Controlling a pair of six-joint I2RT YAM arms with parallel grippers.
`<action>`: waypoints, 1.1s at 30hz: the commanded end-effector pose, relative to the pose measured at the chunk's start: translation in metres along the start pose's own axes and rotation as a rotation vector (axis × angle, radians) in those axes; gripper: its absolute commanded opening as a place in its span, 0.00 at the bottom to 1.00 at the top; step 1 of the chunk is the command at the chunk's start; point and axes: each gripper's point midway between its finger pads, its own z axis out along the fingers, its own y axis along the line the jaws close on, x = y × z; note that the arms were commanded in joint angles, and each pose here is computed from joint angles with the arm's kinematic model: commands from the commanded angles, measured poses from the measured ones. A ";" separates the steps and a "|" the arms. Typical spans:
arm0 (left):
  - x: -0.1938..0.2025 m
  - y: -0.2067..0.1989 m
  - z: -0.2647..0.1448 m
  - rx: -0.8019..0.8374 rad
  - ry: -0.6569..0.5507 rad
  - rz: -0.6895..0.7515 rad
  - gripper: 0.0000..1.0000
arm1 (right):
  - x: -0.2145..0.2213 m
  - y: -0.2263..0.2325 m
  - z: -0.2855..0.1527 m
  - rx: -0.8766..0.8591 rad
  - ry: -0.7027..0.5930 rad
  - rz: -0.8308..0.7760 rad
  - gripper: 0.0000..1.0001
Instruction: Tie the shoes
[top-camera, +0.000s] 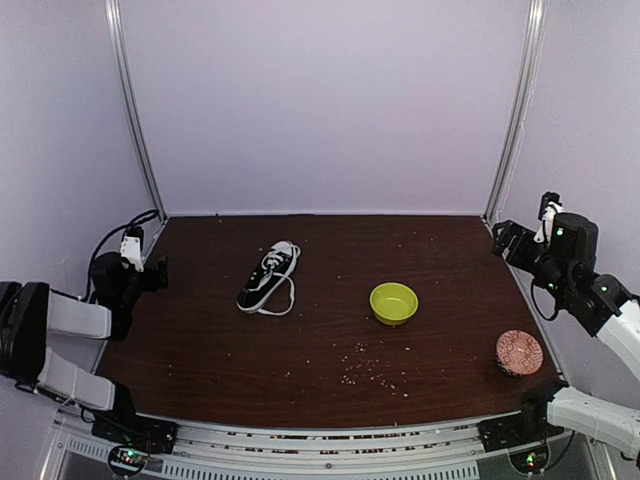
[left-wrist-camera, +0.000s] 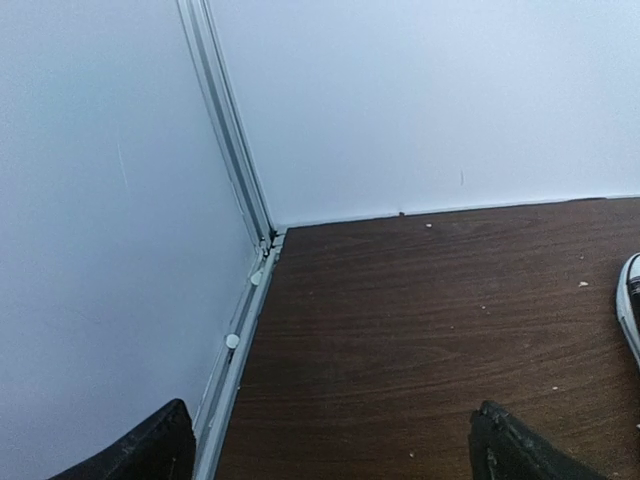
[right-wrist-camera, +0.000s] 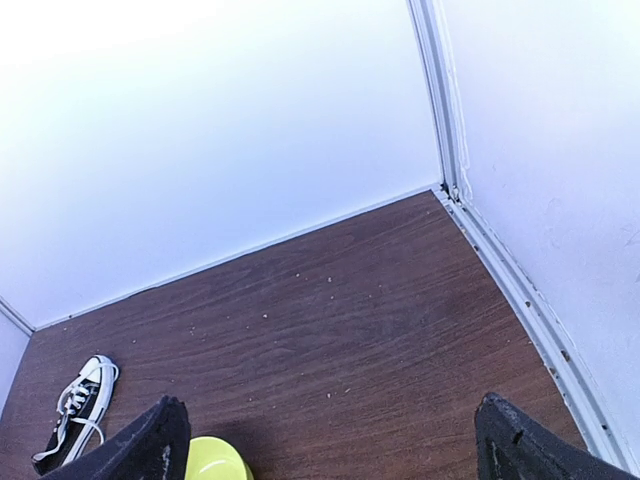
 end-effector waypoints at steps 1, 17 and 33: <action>-0.067 0.025 -0.025 -0.122 0.013 -0.130 0.98 | -0.017 -0.011 -0.009 0.052 -0.069 -0.031 1.00; -0.067 -0.106 -0.001 0.307 0.569 -0.281 0.98 | 0.013 -0.004 0.008 0.001 -0.008 0.010 0.99; 0.030 -0.250 -0.015 0.566 0.910 -0.061 0.98 | 0.037 -0.008 0.016 0.002 0.035 0.005 1.00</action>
